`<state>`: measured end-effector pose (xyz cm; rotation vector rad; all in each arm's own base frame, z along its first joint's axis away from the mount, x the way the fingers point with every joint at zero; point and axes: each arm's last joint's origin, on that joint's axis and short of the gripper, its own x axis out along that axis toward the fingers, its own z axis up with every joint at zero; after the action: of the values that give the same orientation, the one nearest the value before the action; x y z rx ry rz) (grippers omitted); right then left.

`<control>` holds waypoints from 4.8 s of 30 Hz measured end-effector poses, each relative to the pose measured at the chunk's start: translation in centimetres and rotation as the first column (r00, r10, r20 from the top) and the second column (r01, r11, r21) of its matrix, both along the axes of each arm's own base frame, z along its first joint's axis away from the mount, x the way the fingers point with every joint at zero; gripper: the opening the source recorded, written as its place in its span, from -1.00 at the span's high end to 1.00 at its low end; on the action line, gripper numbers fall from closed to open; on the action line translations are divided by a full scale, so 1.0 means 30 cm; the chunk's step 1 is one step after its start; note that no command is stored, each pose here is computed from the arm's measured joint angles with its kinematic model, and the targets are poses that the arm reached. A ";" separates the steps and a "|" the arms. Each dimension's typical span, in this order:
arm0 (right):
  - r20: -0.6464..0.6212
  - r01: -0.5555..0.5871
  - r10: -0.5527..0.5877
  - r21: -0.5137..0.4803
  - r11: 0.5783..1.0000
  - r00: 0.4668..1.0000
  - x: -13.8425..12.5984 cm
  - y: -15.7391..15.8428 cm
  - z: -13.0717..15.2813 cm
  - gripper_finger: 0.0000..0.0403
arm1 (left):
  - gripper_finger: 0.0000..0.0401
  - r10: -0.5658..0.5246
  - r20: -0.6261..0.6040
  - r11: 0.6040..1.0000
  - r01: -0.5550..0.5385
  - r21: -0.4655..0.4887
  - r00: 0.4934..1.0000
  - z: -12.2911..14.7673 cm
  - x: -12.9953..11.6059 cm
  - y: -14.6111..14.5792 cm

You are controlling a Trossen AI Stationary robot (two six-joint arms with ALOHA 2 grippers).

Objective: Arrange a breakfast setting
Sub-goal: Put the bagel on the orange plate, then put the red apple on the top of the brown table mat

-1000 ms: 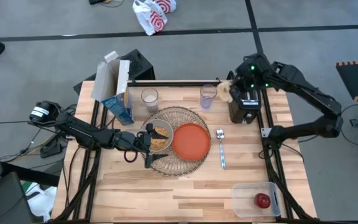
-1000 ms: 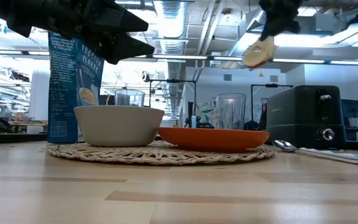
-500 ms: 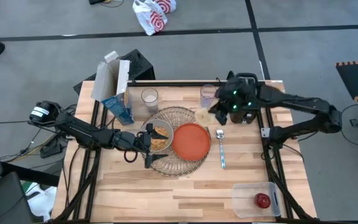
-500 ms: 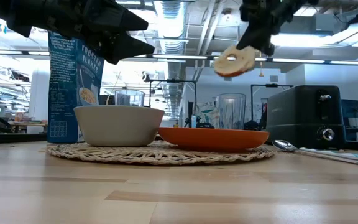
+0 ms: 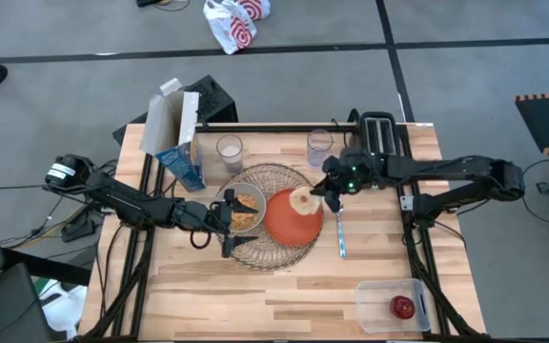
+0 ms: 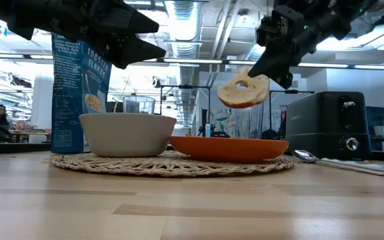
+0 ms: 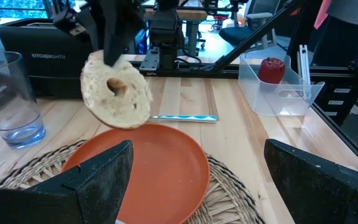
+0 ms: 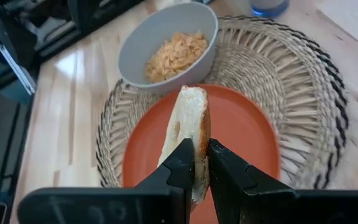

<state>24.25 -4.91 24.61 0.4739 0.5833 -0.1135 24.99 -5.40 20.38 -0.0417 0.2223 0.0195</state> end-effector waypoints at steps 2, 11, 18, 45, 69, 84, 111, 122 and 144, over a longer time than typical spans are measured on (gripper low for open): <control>0.025 0.002 -0.002 0.007 1.000 1.000 0.001 0.006 -0.014 0.66 | -0.74 0.000 0.000 1.000 0.000 0.000 1.000 0.000 0.000 0.000; 0.016 -0.023 0.022 0.038 0.999 1.000 0.080 0.028 -0.139 0.66 | -0.74 0.000 0.002 1.000 0.000 -0.001 1.000 0.001 0.000 0.000; -0.023 -0.028 0.029 0.068 0.997 0.999 0.139 0.014 -0.238 0.66 | -0.74 0.000 0.008 1.000 0.000 -0.002 1.000 0.003 0.001 0.000; -0.088 -0.020 0.026 0.076 0.997 0.996 0.166 0.003 -0.326 0.07 | -0.74 0.000 0.007 1.000 0.000 -0.002 1.000 0.002 0.001 0.000; -0.026 -0.279 0.278 -0.063 0.958 0.960 0.023 0.174 -0.043 -0.13 | -0.74 -0.027 0.020 0.998 0.028 -0.050 0.999 0.007 0.001 -0.005; 0.015 -0.302 0.303 -0.038 0.952 0.953 0.056 0.213 -0.058 -0.13 | -0.74 -0.012 0.093 0.990 0.025 -0.137 0.996 0.040 0.015 -0.009; -0.361 -0.177 0.274 0.280 0.943 0.891 -0.157 0.672 0.223 -0.13 | -0.74 -0.073 0.139 0.984 0.094 -0.152 0.988 -0.034 0.128 -0.201; -0.576 0.086 0.214 0.448 0.890 0.789 -0.301 0.791 0.199 -0.13 | -0.74 -0.196 0.096 0.966 0.209 -0.153 0.976 -0.062 0.271 -0.276; -0.845 0.339 0.087 0.302 0.891 0.527 -0.375 0.904 0.018 -0.76 | -0.74 -0.215 0.065 0.965 0.222 -0.140 0.974 -0.063 0.264 -0.308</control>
<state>13.01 22.22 25.16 0.9200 1.5855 -0.3821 32.92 -14.64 18.48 -0.1639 0.1772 -0.2181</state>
